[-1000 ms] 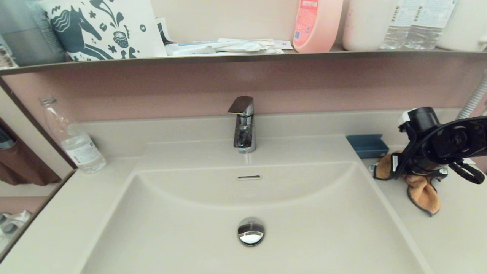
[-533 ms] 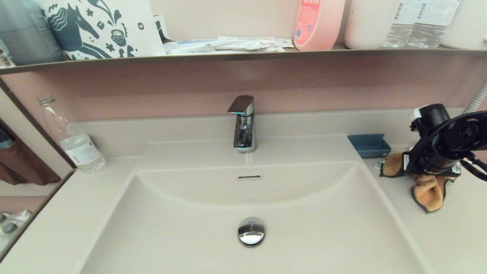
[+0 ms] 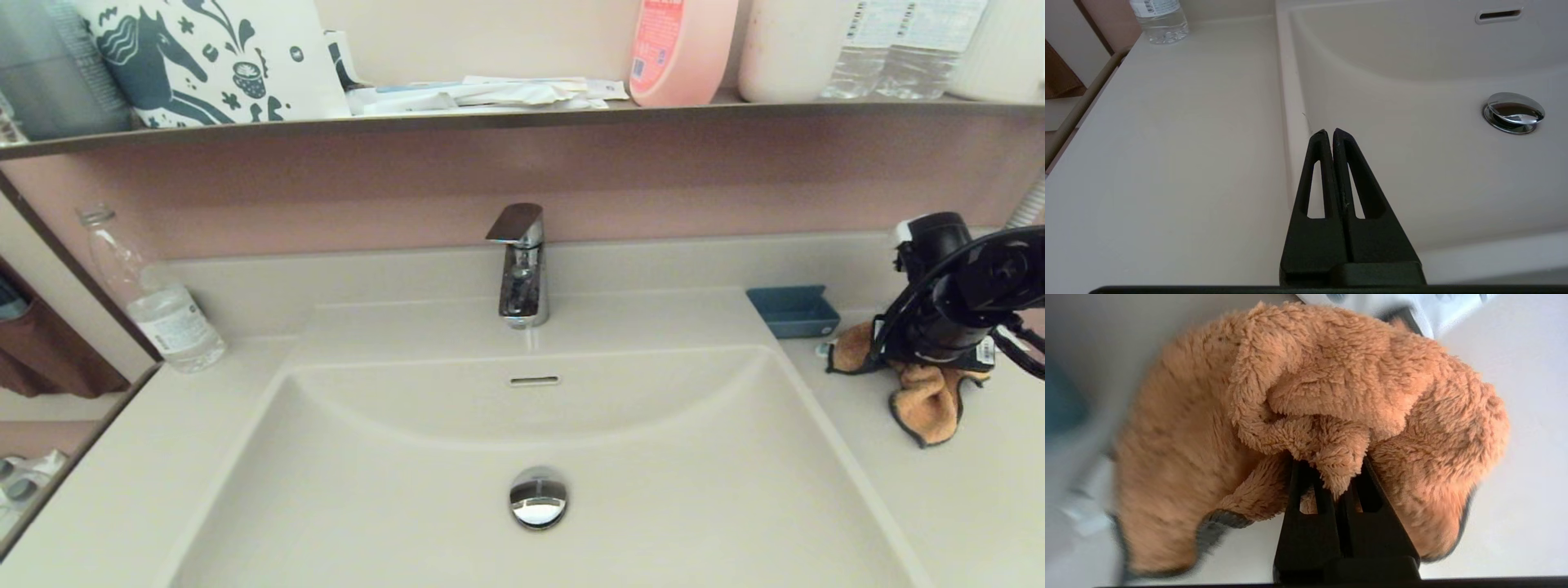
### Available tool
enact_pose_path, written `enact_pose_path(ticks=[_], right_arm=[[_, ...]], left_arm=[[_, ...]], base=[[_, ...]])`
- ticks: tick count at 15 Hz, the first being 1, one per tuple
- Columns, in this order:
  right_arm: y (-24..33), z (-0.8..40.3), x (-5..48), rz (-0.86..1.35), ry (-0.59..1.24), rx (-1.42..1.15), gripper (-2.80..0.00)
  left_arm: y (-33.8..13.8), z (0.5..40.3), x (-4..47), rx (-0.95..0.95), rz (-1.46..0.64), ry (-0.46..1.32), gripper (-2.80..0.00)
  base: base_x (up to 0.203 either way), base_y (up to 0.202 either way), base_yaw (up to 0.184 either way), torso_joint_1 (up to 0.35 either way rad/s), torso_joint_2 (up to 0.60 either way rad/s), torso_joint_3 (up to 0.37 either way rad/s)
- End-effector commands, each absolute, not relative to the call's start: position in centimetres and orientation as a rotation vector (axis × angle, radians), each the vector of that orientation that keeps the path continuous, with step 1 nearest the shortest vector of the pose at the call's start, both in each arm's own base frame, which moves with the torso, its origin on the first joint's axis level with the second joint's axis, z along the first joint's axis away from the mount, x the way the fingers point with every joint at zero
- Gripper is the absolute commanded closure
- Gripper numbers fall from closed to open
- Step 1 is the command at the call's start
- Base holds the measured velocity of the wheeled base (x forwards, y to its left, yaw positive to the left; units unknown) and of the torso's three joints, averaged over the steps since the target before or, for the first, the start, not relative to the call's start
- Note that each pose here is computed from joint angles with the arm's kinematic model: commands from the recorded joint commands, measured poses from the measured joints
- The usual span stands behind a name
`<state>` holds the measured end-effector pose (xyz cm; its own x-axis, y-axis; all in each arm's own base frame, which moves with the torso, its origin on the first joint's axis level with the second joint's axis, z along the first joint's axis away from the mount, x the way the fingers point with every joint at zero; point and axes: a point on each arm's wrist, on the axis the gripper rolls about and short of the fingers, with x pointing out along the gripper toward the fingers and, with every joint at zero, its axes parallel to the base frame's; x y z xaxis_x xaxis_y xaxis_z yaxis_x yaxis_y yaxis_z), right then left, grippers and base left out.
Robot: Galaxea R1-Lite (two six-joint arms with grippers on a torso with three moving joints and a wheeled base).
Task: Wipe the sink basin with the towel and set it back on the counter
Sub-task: Wipe the sink
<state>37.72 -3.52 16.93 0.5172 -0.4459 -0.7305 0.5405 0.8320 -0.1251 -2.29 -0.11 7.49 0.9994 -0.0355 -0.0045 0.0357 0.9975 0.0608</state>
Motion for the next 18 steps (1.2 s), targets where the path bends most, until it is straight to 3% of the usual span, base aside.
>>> enact_pose_path(ticks=[1, 12, 18], right_arm=[[-3.5, 17.5, 38.3, -0.594, 0.806, 0.138, 0.00], [-1.9, 17.8, 41.6, -0.500, 0.670, 0.179, 0.00], [-1.9, 19.1, 38.6, -0.521, 0.798, 0.145, 0.00]], left_arm=[[-0.1, 7.5, -2.3, 0.061, -0.034, 0.005, 0.00], [-0.1, 7.5, -2.3, 0.061, -0.035, 0.005, 0.00], [-0.1, 7.5, -2.3, 0.061, -0.035, 0.005, 0.00]], base=[[0.000, 0.000, 0.000, 0.000, 0.00, 0.000], [0.000, 0.000, 0.000, 0.000, 0.00, 0.000], [0.000, 0.000, 0.000, 0.000, 0.00, 0.000]])
